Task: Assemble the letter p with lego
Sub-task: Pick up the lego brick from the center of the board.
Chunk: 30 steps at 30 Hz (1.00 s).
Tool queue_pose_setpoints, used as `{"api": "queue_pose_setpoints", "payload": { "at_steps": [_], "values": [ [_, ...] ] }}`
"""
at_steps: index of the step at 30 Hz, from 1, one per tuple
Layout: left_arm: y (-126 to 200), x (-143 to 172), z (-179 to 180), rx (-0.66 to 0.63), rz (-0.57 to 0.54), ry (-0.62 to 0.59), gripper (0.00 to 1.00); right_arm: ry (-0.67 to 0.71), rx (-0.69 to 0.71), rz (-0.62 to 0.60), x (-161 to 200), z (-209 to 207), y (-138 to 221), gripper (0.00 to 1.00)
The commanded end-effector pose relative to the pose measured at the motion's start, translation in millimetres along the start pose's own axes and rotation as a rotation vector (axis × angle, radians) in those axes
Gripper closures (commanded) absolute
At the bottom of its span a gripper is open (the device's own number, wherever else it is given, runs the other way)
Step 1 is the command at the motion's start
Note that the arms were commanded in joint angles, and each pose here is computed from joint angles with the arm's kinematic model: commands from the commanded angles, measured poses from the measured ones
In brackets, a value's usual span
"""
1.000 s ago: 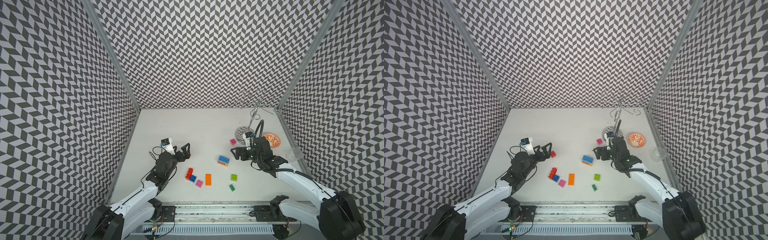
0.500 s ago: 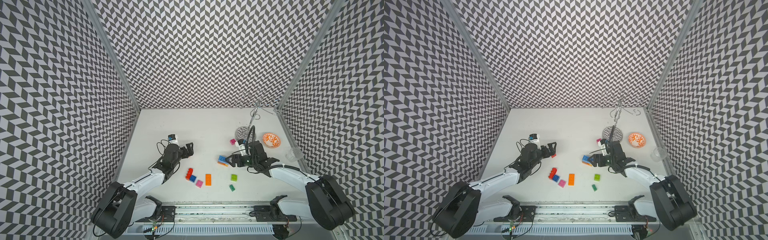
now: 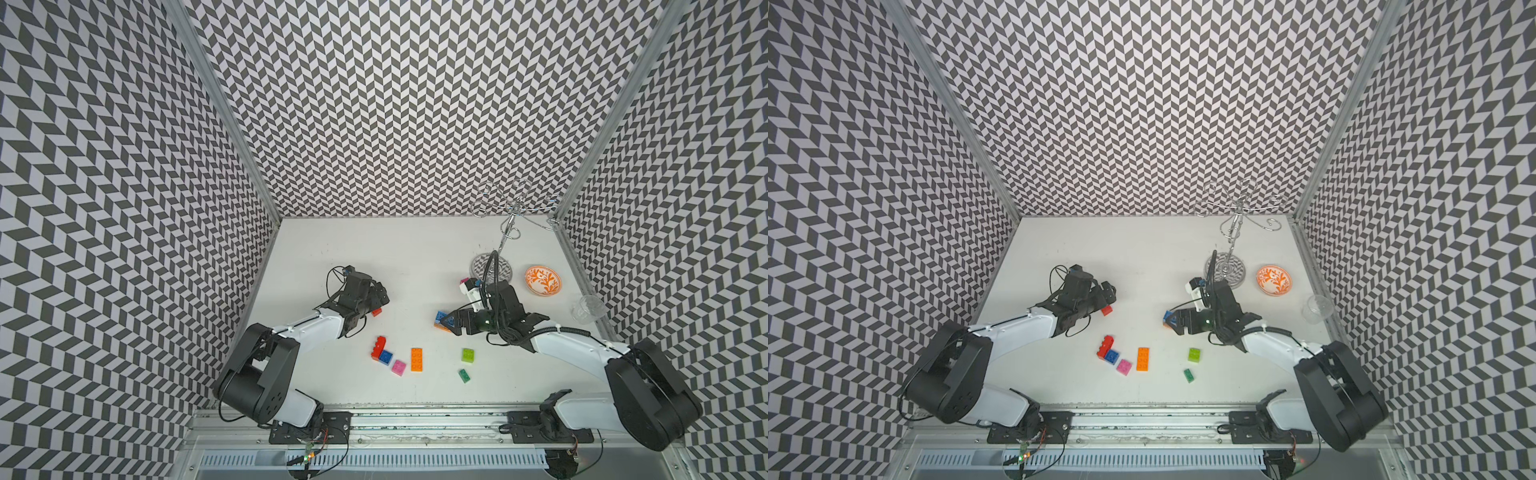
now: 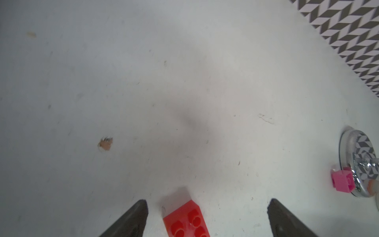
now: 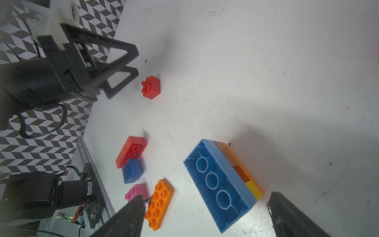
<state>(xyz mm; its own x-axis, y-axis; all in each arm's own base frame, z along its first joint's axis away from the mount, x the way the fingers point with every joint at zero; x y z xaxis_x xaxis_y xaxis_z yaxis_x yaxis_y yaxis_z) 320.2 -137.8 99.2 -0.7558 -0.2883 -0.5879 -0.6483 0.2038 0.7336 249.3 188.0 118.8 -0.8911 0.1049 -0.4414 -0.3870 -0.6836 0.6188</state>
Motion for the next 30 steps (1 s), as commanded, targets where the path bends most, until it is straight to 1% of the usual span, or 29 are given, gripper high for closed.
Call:
{"api": "queue_pose_setpoints", "payload": {
  "at_steps": [1, 5, 9, 11, 12, 15, 20, 22, 23, 24, 25, 27, 30],
  "values": [
    [-4, 20, 16, -0.144, 0.149, 0.123, 0.09, 0.047, 0.050, -0.122, -23, 8, 14, 0.01],
    [-9, 28, 20, -0.251, 0.252, 0.186, 0.13, 0.057, 0.079, -0.196, -31, 9, 26, 0.01],
    [-16, 30, 12, -0.318, 0.319, 0.178, 0.19, 0.026, 0.103, -0.259, -35, 8, 35, 0.01],
    [-19, 30, 5, -0.350, 0.332, 0.160, 0.21, 0.027, 0.104, -0.274, -36, 8, 39, 0.01],
    [-20, 30, 3, -0.363, 0.332, 0.152, 0.24, 0.028, 0.101, -0.279, -35, 8, 40, 0.01],
    [-19, 32, -2, -0.400, 0.339, 0.145, 0.27, 0.050, 0.106, -0.304, -36, 8, 44, 0.01],
    [-20, 37, -3, -0.424, 0.349, 0.150, 0.33, 0.081, 0.111, -0.336, -37, 10, 51, 0.01],
    [-24, 39, -3, -0.424, 0.353, 0.151, 0.42, 0.090, 0.100, -0.346, -37, 11, 53, 0.01],
    [-27, 40, -3, -0.424, 0.355, 0.150, 0.45, 0.095, 0.091, -0.348, -36, 12, 54, 0.01],
    [-28, 40, -3, -0.426, 0.357, 0.150, 0.46, 0.100, 0.086, -0.350, -35, 13, 55, 0.01],
    [-31, 40, -4, -0.427, 0.358, 0.146, 0.51, 0.103, 0.083, -0.349, -35, 13, 55, 0.01],
    [-34, 40, -3, -0.435, 0.358, 0.142, 0.54, 0.105, 0.076, -0.348, -33, 14, 55, 0.01],
    [-35, 39, -4, -0.431, 0.354, 0.138, 0.62, 0.104, 0.069, -0.342, -31, 13, 55, 0.01]
  ]
}}
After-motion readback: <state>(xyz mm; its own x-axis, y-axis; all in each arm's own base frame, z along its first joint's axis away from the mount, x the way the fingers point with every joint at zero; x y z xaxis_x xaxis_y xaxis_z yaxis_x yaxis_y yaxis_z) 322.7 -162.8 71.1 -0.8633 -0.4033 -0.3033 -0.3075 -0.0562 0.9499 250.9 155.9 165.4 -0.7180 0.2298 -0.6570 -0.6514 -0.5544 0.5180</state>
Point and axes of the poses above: each gripper's point midway between its finger pads, its own y axis back along the fingers, its own z axis along the line the jaws close on, x = y × z, the point moved 5 cm from there along y, back along the fingers, and after that the axes turned 11 degrees about -y, right-handed, at the moved point
